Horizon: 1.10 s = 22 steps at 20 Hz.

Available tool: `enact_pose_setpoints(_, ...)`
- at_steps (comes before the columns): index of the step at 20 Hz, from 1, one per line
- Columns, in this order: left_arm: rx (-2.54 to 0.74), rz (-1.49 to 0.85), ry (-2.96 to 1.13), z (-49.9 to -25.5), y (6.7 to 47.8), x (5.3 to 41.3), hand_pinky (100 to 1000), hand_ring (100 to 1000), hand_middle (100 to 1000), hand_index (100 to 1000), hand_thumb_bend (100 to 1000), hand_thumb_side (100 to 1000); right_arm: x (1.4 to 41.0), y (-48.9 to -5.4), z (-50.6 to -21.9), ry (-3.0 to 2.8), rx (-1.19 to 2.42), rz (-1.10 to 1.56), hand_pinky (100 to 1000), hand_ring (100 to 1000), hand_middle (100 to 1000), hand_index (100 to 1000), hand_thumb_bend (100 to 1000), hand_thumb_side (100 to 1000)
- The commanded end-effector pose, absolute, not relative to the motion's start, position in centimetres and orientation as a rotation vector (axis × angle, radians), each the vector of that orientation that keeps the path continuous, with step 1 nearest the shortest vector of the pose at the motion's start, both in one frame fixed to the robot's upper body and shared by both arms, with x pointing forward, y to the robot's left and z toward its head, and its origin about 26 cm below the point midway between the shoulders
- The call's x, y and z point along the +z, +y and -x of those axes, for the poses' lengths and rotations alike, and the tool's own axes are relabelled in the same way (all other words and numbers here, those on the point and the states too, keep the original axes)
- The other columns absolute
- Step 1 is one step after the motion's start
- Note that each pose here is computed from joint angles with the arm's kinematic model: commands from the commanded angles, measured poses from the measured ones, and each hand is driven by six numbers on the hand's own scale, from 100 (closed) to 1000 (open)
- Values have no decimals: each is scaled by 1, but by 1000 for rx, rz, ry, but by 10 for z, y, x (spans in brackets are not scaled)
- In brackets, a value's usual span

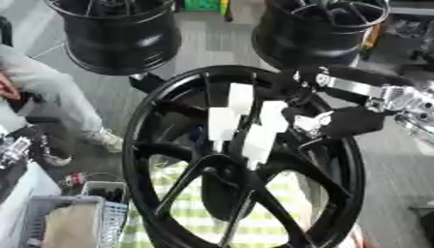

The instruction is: Pull the pin out of the wheel hub.

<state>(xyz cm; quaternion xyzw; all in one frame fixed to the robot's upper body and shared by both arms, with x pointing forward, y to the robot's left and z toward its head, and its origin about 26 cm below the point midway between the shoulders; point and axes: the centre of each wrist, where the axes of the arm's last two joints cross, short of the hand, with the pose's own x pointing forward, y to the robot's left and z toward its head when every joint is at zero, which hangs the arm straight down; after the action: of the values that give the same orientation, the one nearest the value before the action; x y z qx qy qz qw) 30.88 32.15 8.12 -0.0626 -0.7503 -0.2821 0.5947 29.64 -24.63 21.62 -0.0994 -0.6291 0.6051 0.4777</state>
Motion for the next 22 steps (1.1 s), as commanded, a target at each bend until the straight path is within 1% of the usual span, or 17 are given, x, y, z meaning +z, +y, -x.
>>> enact_pose_setpoints(1,-681,125,-1763,-311,325,91,646,611,638,782,100,858,228,-250,-301,-1521,1512,250,760,803,872,984,100,605)
enact_pose_setpoints(9,-680,124,-1761,-311,325,90,647,610,637,782,100,858,232,-252,-307,-1434,1613,221,766,807,871,984,100,613)
enact_pose_setpoints(13,-677,125,-1762,-311,325,90,647,610,637,782,100,858,237,-256,-312,-1394,1650,236,770,812,874,983,100,600)
enact_pose_setpoints(17,-674,122,-1764,-310,325,91,647,610,637,782,100,858,249,-260,-313,-1383,1679,251,769,810,872,983,100,591)
enact_pose_setpoints(22,-670,119,-1764,-310,326,90,647,610,636,782,100,859,270,-262,-304,-1472,1661,305,767,805,869,982,100,554)
